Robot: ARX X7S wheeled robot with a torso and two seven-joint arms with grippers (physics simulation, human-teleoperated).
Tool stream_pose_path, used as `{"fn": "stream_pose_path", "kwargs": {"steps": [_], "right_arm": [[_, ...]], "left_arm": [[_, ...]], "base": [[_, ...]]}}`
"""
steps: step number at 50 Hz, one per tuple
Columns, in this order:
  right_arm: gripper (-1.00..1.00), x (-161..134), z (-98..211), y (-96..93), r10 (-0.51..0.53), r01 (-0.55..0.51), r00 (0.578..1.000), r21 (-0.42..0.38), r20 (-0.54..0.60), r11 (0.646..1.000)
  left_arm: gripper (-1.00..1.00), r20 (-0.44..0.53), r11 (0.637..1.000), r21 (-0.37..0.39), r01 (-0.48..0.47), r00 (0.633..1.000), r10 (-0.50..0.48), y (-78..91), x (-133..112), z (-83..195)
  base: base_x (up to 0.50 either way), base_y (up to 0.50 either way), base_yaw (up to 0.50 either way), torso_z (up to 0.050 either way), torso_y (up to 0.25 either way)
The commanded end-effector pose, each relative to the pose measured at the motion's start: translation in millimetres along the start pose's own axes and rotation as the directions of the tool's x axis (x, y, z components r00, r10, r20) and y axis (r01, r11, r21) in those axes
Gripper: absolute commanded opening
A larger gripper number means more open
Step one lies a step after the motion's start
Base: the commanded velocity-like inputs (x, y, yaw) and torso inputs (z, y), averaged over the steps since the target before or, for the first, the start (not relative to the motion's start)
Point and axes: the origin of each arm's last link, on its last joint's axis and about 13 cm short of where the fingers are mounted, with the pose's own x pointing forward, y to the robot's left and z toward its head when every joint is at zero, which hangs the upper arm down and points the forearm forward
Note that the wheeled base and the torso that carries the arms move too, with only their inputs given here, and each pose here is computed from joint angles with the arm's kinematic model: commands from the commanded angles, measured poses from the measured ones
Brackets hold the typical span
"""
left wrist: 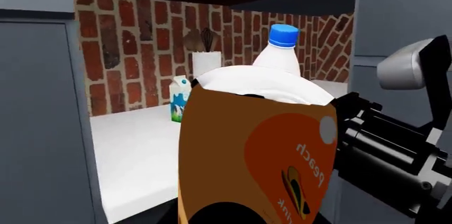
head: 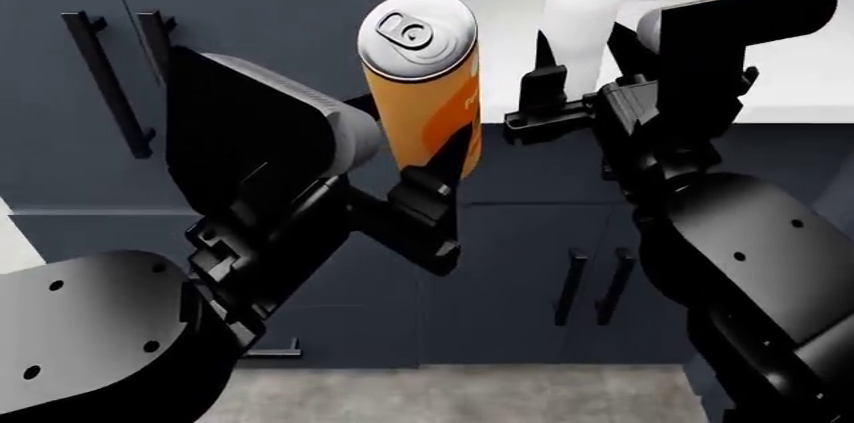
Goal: Move the drinks to the dining counter.
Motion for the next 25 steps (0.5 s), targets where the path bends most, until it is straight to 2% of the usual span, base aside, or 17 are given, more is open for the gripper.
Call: {"fn": "stream_pose_path", "kwargs": {"steps": [1, 25], "right_arm": [[-1.00, -0.1, 1.8, -0.8, -0.031, 0.032, 0.999, -0.052, 0.014, 0.998], [-1.00, 1.9, 1.4, 0.6, -0.028, 0.027, 1.000, -0.097, 0.001, 0.995]], "left_arm": [[-1.00, 0.010, 1.000, -0.005, -0.014, 1.000, 0.014, 0.8, -0.7, 2.0], [-1.00, 0.012, 1.000, 0.000, -0.011, 1.000, 0.011, 0.6, 0.9, 4.1]], "base": [[0.00, 0.50, 0.00, 0.000, 0.000], [0.00, 0.50, 0.00, 0.000, 0.000]]}}
